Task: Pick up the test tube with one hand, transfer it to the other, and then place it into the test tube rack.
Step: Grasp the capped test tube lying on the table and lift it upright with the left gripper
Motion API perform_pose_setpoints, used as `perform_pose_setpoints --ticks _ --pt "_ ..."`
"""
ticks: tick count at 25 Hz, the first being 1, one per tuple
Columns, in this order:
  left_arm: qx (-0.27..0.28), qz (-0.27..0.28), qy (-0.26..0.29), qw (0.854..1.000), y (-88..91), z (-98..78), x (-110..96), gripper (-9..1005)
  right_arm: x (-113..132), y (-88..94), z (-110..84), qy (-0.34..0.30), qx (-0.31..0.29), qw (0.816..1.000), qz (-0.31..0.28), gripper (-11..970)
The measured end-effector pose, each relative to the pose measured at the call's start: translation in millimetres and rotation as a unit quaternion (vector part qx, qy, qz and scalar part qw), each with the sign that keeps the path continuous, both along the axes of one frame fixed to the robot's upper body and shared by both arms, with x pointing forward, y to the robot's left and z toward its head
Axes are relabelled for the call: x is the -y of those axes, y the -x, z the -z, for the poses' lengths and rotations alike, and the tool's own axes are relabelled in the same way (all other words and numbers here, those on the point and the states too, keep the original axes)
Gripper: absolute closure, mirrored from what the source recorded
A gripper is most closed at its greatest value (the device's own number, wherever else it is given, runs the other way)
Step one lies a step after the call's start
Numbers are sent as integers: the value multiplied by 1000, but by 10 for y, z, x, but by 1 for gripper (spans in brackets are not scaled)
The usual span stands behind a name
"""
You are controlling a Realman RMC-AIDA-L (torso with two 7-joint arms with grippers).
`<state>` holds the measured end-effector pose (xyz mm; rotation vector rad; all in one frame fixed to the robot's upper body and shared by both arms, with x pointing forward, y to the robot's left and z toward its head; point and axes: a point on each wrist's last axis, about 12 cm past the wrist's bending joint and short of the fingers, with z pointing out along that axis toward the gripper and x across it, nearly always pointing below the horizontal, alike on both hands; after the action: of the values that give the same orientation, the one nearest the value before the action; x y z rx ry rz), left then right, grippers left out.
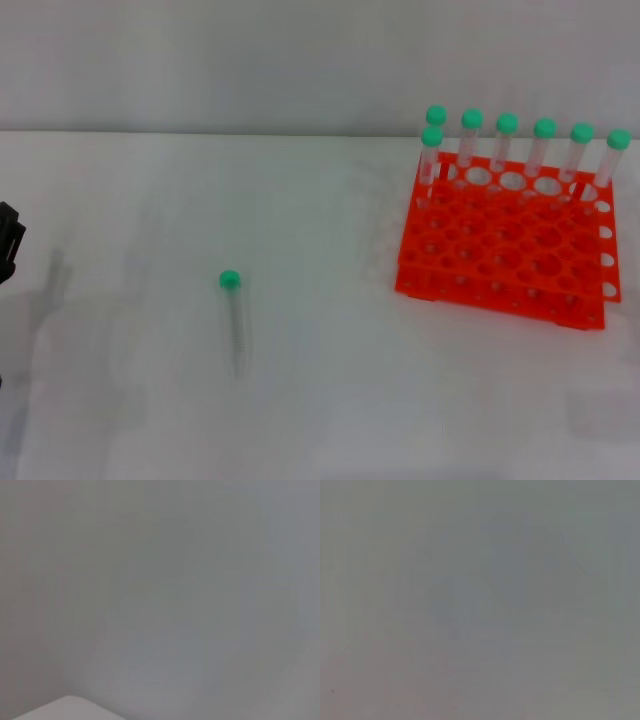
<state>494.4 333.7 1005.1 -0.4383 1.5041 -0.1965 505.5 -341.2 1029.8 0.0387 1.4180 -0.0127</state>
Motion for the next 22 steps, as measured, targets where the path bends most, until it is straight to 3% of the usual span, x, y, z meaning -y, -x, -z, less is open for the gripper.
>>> perform_pose_setpoints --ticks 13,18,22 --pt "-23 25 -11 999 11 48 9 149 11 35 14 1 -1 1000 3 87" --pt "-29 42 39 998 -202 -57 -190 149 20 38 16 1 -2 1000 4 87" --pt "-41 106 80 990 -442 -270 -451 150 16 38 20 0 -3 1000 3 87"
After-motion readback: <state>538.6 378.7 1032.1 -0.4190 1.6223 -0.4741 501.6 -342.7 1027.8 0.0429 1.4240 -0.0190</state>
